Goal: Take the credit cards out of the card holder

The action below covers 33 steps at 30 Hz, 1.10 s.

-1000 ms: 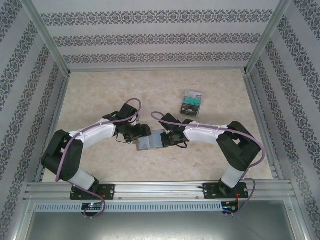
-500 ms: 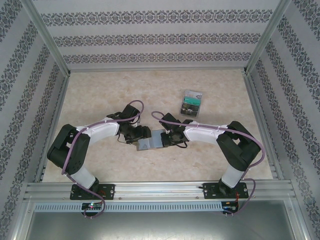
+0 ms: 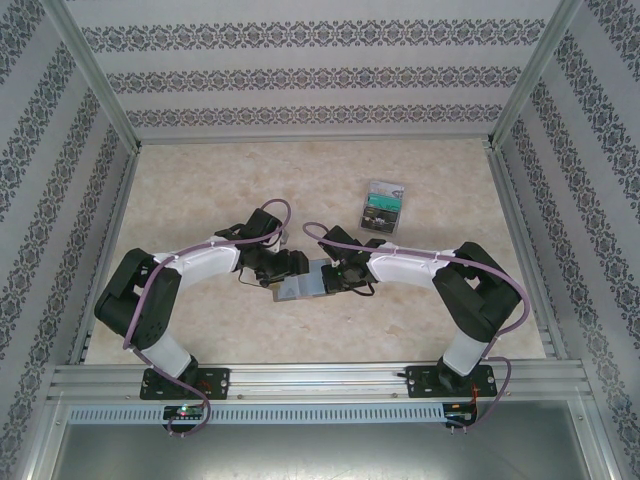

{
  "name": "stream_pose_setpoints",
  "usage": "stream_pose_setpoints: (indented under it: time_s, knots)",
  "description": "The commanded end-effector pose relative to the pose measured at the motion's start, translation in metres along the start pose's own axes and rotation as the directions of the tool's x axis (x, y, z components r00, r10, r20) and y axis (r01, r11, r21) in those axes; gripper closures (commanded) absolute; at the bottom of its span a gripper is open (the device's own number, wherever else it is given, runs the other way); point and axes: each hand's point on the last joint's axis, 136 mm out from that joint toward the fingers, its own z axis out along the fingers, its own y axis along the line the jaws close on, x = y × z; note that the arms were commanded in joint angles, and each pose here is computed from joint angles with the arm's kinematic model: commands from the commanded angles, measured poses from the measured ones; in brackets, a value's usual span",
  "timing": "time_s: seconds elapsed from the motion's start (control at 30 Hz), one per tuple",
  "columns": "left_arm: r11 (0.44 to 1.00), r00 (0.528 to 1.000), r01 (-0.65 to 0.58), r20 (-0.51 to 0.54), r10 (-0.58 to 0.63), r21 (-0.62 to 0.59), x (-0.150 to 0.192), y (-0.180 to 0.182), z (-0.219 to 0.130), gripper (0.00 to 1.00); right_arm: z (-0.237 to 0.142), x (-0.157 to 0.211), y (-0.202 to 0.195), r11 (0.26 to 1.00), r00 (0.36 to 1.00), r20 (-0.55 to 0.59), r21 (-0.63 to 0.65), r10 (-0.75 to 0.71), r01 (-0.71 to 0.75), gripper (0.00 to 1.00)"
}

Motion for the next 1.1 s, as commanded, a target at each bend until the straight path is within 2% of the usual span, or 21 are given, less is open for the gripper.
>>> stream_pose_setpoints:
  time_s: [0.0,0.1,0.23,0.37,0.67,0.93,1.07]
  knots:
    - [0.998,0.999,-0.041,0.013,0.041,0.057,-0.003,-0.017,-0.003,0.24,0.009,0.006,0.0,1.0,0.999,-0.038,-0.005,0.022,-0.023,1.0]
    - [0.999,0.999,-0.037,0.006,0.037,0.023,0.0,-0.011,-0.002,0.23,0.009,0.006,0.0,1.0,0.999,-0.038,-0.006,0.022,-0.023,1.0]
    - [0.993,0.998,-0.008,0.053,0.014,-0.114,-0.002,0.014,-0.013,0.24,0.008,0.007,-0.001,1.0,0.999,-0.038,-0.004,0.024,-0.024,1.0]
    - [0.987,0.998,0.006,0.07,0.005,-0.159,0.0,0.024,-0.016,0.23,0.009,0.007,-0.001,1.0,0.999,-0.039,-0.004,0.025,-0.026,1.0]
    - [0.987,1.0,0.016,0.017,-0.014,-0.158,0.005,0.028,-0.004,0.23,0.01,0.007,-0.001,1.0,0.999,-0.043,-0.003,0.028,-0.028,1.0]
    - [0.995,1.0,-0.001,-0.016,-0.001,-0.097,0.006,0.017,0.004,0.23,0.01,0.007,0.0,1.0,0.999,-0.044,-0.005,0.027,-0.027,1.0]
    - [0.999,1.0,-0.03,-0.001,0.03,-0.045,0.003,0.005,0.0,0.24,0.011,0.007,0.0,1.0,0.998,-0.048,-0.005,0.028,-0.028,1.0]
